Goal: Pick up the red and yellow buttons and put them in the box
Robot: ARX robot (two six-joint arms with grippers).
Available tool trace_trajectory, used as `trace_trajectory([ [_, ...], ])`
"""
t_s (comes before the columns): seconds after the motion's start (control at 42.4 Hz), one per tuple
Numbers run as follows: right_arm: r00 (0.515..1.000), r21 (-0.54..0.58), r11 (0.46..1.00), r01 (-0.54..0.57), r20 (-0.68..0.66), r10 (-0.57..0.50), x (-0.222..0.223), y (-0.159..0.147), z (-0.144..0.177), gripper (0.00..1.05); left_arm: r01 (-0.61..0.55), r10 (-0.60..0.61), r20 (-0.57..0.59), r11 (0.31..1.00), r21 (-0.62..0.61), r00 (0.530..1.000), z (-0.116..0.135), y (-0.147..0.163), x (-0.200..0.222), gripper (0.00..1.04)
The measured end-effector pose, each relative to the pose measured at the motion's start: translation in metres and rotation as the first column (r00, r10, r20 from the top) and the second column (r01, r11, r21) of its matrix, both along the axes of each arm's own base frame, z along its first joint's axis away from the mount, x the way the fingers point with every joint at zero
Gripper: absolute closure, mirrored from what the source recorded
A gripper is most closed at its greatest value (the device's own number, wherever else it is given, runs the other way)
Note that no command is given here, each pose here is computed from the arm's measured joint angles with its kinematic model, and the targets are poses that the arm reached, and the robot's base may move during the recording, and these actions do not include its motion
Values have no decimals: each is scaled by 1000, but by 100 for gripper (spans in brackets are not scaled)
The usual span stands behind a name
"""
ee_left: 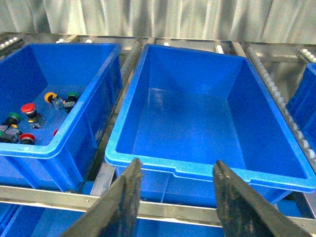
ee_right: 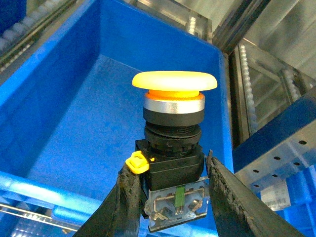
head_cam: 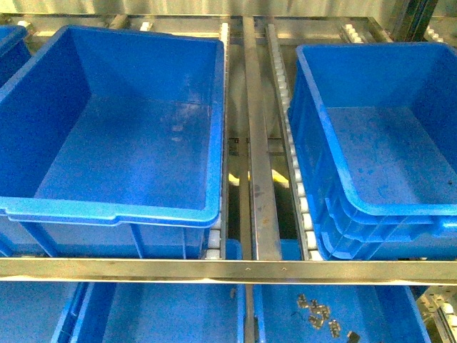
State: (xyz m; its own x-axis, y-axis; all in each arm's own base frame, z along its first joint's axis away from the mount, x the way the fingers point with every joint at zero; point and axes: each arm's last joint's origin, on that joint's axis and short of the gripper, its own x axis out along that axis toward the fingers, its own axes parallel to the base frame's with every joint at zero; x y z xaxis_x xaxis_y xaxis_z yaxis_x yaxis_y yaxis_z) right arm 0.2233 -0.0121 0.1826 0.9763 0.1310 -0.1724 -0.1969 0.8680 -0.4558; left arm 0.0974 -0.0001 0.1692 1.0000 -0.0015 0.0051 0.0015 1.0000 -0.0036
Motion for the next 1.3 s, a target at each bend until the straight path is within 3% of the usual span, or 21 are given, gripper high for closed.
trace_trajectory([
  [0.118,1000,11,1000,-11,5,11,0,-1,0,73,0,0,0,1000,0,1000,0,0,0,97],
  [0.424,999,46,998,-48,-12,49,12,-6,-10,73,0,0,0,1000,-1,1000,0,0,0,41],
  [0.636,991,79,988,-130,25,129,64,-7,-7,73,0,0,0,1000,0,1000,0,0,0,6],
  [1.013,994,205,975,-86,-43,96,182,-22,-45,73,0,0,0,1000,0,1000,0,0,0,8],
  [1.296,992,274,961,-36,-109,68,253,-14,-72,73,0,0,0,1000,0,1000,0,0,0,8],
])
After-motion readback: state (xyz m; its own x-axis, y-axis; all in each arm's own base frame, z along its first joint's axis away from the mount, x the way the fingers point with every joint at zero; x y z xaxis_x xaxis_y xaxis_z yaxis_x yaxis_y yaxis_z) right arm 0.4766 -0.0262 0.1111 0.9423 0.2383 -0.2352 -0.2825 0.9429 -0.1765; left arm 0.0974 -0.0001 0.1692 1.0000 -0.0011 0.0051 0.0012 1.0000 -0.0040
